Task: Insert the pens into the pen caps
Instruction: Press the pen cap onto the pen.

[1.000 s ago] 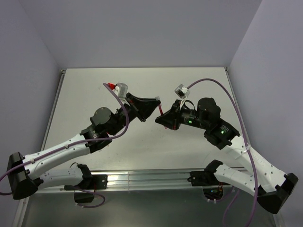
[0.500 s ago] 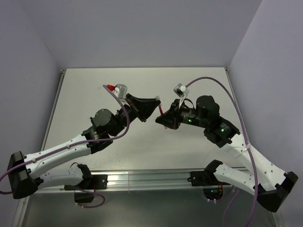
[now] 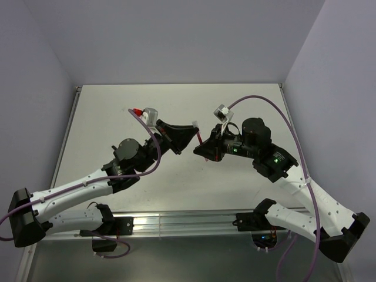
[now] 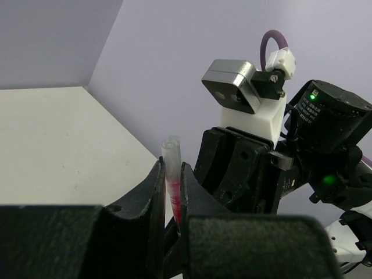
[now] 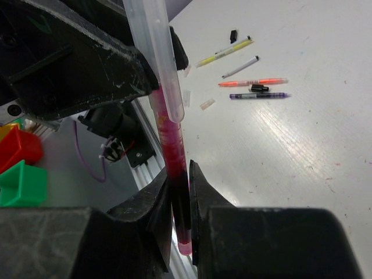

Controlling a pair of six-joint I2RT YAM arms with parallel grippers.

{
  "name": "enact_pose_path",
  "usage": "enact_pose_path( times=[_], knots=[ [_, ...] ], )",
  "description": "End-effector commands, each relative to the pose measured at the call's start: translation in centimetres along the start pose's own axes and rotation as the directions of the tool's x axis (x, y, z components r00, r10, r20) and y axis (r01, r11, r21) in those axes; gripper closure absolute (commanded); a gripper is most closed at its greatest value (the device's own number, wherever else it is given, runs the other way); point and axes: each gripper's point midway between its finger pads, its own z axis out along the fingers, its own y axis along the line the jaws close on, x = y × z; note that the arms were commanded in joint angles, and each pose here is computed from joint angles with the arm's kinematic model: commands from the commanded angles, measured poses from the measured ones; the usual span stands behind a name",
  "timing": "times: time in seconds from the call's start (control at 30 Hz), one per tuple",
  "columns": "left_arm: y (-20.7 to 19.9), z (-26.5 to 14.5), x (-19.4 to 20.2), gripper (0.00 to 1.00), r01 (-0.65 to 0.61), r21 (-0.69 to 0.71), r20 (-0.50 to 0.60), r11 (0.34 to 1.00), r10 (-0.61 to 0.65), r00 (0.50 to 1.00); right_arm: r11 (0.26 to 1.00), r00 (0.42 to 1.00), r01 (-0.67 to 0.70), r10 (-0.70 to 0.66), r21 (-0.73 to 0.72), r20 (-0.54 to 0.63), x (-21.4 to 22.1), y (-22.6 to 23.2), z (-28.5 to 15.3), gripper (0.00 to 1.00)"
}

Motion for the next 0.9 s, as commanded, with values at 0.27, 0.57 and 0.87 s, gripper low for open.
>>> enact_pose_path(
  times=[0.27, 0.57, 0.87],
  knots=[
    [-2.8, -8.1, 16.2, 1.0, 0.098, 0.151, -0.599, 0.984, 0.012, 0.8, 0.987, 0.82, 0.1, -0.153, 0.125, 0.551, -17.2, 1.9, -3.8, 1.0],
    [-2.6, -7.5, 9.4, 0.92, -0.018, 0.066, -0.462, 0.998, 0.046, 0.886, 0.989, 0.856, 0.115, -0.147, 0.094, 0.495, -15.1, 2.0, -3.5, 1.0],
    [-3.1, -8.2, -3.3, 0.39, -0.157, -0.035, -0.196, 0.987, 0.147, 0.969, 0.987, 0.92, 0.156, -0.128, -0.048, 0.37, -9.6, 3.3, -2.9, 1.0]
  ],
)
